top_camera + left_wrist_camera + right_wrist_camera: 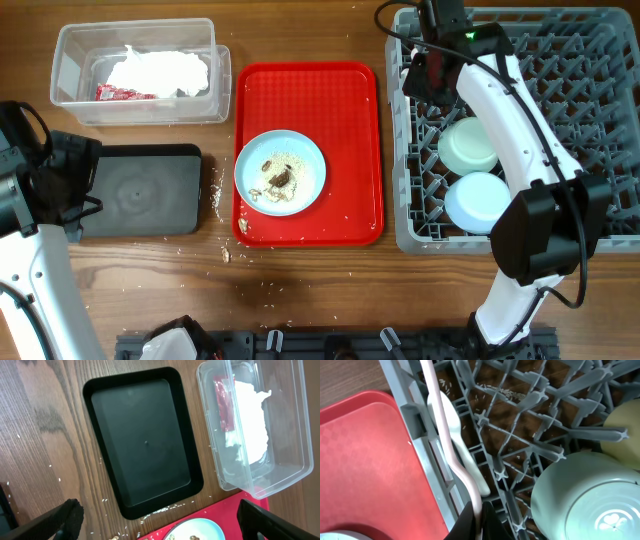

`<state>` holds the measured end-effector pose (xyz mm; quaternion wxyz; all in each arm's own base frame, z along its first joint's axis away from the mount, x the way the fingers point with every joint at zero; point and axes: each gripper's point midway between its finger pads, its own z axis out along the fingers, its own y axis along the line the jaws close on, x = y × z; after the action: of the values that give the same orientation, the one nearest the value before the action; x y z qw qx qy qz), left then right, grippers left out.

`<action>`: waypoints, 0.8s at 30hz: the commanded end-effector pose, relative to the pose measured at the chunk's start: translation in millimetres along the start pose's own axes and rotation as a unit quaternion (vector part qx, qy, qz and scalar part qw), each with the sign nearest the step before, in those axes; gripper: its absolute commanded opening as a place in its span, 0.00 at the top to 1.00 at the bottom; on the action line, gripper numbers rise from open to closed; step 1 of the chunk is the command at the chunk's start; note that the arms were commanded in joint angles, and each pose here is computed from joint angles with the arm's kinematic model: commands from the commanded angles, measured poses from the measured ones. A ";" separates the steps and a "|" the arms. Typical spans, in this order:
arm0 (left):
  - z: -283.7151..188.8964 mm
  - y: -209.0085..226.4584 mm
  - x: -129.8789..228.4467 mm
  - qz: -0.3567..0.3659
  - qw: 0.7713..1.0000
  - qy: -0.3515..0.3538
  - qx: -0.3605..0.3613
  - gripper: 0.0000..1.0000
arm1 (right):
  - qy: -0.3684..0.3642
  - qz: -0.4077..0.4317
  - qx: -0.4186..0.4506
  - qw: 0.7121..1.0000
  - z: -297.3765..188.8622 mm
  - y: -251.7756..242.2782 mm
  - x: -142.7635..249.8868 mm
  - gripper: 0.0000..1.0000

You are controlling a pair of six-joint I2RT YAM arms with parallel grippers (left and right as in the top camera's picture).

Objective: Sort waste into correct bins and load items into the dishwasher rack
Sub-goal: 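Carry the fork into the rack and release it, then withdraw the right gripper to the right side of the rack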

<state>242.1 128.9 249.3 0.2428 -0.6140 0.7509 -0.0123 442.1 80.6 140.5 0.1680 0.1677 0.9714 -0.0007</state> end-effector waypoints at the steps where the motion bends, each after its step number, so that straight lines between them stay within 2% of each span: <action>1: -0.2 1.7 -3.0 0.000 1.000 -0.006 -0.003 0.00 | 0.001 -0.013 -0.013 1.000 -6.9 1.7 3.0 0.94; 3: -0.2 1.7 -3.0 0.000 1.000 -0.006 -0.003 0.00 | 0.010 -0.014 -0.008 1.000 -6.1 -1.1 7.7 0.61; 4: -0.2 1.7 -3.0 0.000 1.000 -0.006 -0.003 0.00 | 0.011 -0.015 -0.007 1.000 -6.1 -1.5 8.3 0.54; 11: -0.2 1.7 -3.0 0.000 1.000 -0.006 -0.003 0.00 | 0.012 -0.015 -0.009 1.000 -18.4 -4.2 11.0 0.43; 14: -0.2 1.7 -3.0 0.000 1.000 -0.006 -0.003 0.00 | -0.010 -0.012 -0.022 1.000 -50.2 -8.5 9.7 0.39; 15: -0.3 1.7 -3.0 0.000 1.000 -0.006 -0.002 0.00 | -0.022 -0.013 -0.029 0.999 -64.6 -10.2 8.8 0.35; 16: -0.2 1.7 -3.1 0.000 1.000 -0.006 -0.002 0.00 | -0.031 -0.017 -0.034 0.999 -73.1 -11.1 8.0 0.25; 17: -0.2 1.7 -3.0 0.000 1.000 -0.006 -0.003 0.00 | -0.046 -0.023 -0.040 0.998 -88.1 -14.1 6.8 0.00; 20: -0.2 1.7 -3.0 0.000 1.000 -0.006 -0.003 0.00 | -0.070 -0.010 -0.042 0.997 -121.7 -37.6 5.8 0.00; 24: -0.2 1.7 -3.0 0.000 1.000 -0.006 -0.003 0.00 | -0.073 0.062 -0.011 0.995 -137.8 -100.5 -0.7 0.00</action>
<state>242.1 128.9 249.3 0.2428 -0.6140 0.7509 -0.0123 372.7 33.3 261.6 0.2420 0.1810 0.9530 0.0243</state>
